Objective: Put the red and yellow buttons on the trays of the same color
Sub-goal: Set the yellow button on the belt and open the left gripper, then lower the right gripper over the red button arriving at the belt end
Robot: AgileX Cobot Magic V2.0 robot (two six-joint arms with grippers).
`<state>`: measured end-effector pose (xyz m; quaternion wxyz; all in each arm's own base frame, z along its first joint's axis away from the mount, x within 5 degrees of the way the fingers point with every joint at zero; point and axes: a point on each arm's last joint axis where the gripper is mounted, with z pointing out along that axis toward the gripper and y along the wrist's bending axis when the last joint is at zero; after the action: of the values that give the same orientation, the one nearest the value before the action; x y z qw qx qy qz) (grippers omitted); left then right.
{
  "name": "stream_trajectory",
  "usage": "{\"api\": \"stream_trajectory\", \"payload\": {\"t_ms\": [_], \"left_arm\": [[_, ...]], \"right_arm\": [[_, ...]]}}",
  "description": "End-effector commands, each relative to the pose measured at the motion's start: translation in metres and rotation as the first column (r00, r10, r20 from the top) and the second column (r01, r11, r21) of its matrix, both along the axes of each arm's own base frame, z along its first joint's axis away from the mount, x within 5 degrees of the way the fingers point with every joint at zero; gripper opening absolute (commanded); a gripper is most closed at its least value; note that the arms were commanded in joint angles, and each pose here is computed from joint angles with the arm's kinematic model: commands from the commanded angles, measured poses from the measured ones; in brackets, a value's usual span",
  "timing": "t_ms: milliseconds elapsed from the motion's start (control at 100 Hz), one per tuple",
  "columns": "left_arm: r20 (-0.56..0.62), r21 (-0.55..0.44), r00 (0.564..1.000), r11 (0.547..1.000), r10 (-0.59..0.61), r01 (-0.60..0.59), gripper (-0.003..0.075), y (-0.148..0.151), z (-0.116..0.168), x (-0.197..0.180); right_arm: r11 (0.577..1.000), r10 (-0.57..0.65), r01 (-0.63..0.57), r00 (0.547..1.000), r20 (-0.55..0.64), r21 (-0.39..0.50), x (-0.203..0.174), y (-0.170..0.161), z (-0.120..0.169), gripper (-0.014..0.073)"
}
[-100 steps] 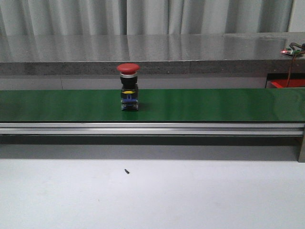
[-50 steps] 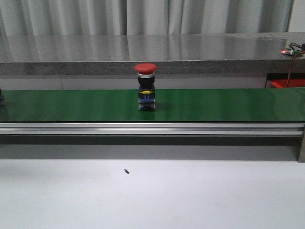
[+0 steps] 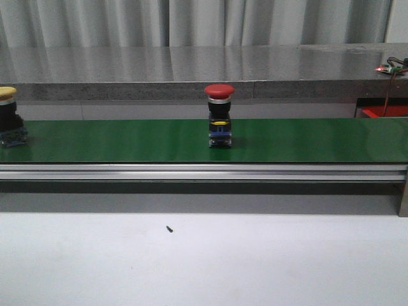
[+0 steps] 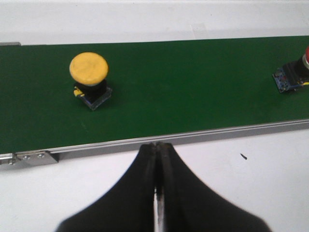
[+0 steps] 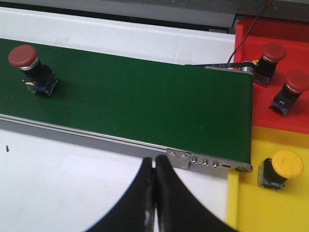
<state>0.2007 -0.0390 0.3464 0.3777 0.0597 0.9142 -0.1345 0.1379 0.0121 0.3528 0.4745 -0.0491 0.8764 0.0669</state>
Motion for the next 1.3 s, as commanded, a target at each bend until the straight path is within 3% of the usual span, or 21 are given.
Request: {"api": "stream_trajectory", "payload": {"t_ms": [0,300,1290], "left_arm": [[0.129,-0.044,0.991,0.999,0.027,-0.021,-0.0020,0.000,0.011,-0.018],[0.120,-0.042,0.993,0.999,0.016,-0.011,-0.0020,0.002,0.004,-0.038],[-0.017,-0.026,1.000,1.000,0.016,-0.017,-0.0020,-0.001,-0.021,-0.008]], "right_arm": [[1.000,-0.011,0.010,0.996,0.088,0.010,0.001,0.000,0.014,-0.0066],[1.000,-0.011,0.010,0.996,0.088,0.010,0.001,0.000,0.014,-0.0066],[1.000,-0.011,0.010,0.996,0.090,0.011,0.001,0.000,0.014,-0.0066]]}}
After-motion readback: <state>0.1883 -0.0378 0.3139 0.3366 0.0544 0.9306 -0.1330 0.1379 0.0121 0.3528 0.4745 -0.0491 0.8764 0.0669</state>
